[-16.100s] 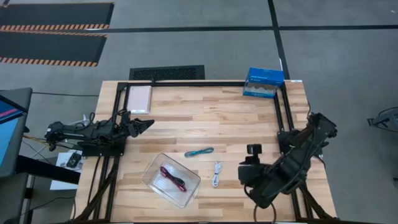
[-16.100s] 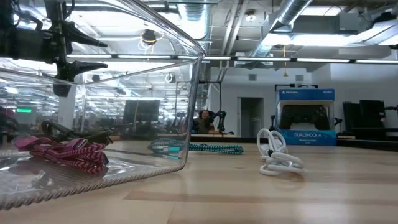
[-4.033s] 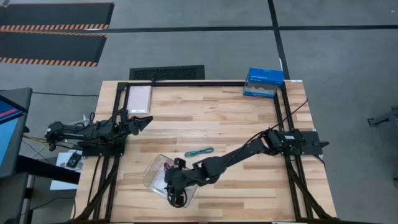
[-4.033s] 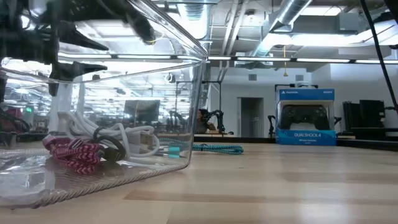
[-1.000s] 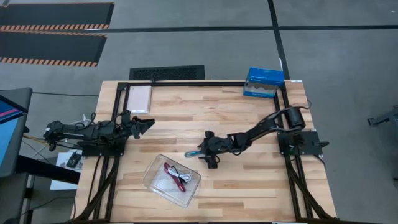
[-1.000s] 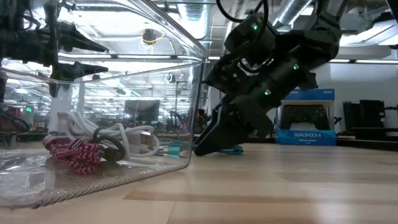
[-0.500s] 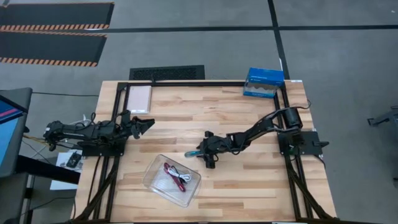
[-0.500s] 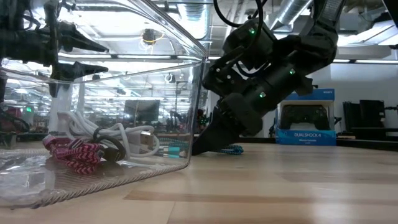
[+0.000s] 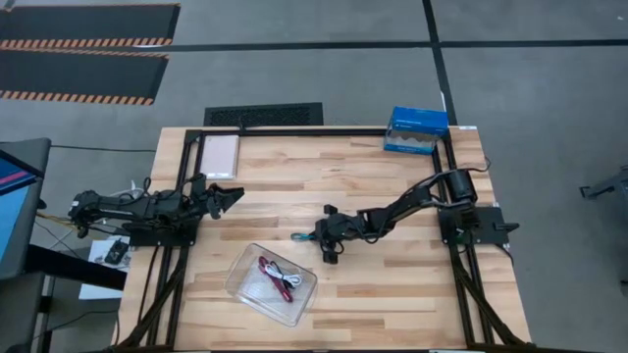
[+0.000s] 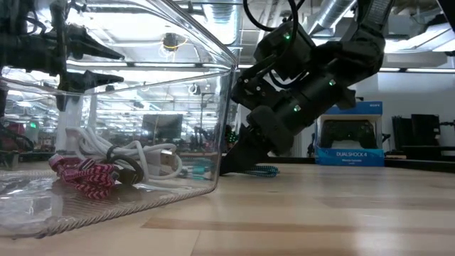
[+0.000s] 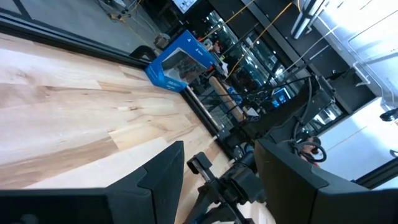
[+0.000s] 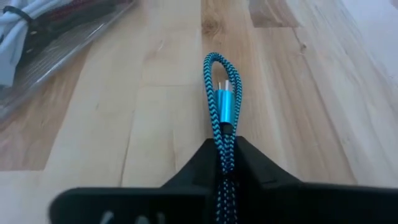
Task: Pick and place USB-C Cables
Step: Put the blue charger cable into the transparent bin
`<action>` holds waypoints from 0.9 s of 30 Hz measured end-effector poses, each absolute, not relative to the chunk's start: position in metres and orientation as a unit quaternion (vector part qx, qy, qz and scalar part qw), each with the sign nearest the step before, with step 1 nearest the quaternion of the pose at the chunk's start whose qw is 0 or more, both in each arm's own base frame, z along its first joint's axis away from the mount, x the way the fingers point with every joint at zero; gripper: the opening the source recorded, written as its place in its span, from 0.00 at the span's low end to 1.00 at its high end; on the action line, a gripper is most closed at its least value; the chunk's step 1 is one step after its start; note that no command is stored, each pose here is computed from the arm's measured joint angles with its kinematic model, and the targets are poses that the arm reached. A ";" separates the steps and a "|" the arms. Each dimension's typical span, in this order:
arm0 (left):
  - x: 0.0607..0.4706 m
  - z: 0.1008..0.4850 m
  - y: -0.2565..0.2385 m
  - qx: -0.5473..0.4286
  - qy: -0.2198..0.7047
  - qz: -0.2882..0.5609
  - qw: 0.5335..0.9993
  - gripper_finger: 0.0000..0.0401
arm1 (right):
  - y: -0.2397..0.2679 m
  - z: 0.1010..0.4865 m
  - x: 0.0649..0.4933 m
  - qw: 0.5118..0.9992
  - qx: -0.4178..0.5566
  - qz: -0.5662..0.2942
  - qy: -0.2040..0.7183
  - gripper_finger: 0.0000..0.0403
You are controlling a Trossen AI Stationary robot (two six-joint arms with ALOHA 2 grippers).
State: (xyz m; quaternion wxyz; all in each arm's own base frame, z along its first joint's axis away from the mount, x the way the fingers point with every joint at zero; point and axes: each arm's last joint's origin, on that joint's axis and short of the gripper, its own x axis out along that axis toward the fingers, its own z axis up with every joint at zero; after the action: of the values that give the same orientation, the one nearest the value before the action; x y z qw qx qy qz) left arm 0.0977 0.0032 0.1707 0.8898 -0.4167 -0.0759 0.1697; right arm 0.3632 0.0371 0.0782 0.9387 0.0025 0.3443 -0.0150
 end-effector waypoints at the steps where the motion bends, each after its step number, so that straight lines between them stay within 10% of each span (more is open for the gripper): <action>1: 0.098 0.171 0.003 -0.417 -0.076 0.170 0.890 0.46 | 0.037 0.080 0.363 0.939 0.005 -0.015 0.342 0.10; 27: 0.098 0.171 0.003 -0.429 -0.078 0.169 0.884 0.46 | 0.031 0.215 0.340 0.983 0.006 -0.037 0.181 0.07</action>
State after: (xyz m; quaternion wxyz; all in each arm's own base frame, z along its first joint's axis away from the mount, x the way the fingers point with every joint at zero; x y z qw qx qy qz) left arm 0.0977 0.0032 0.1707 0.8841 -0.4287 -0.0780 0.1687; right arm 0.3400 0.0313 0.2147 0.9827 0.0056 0.1811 -0.0374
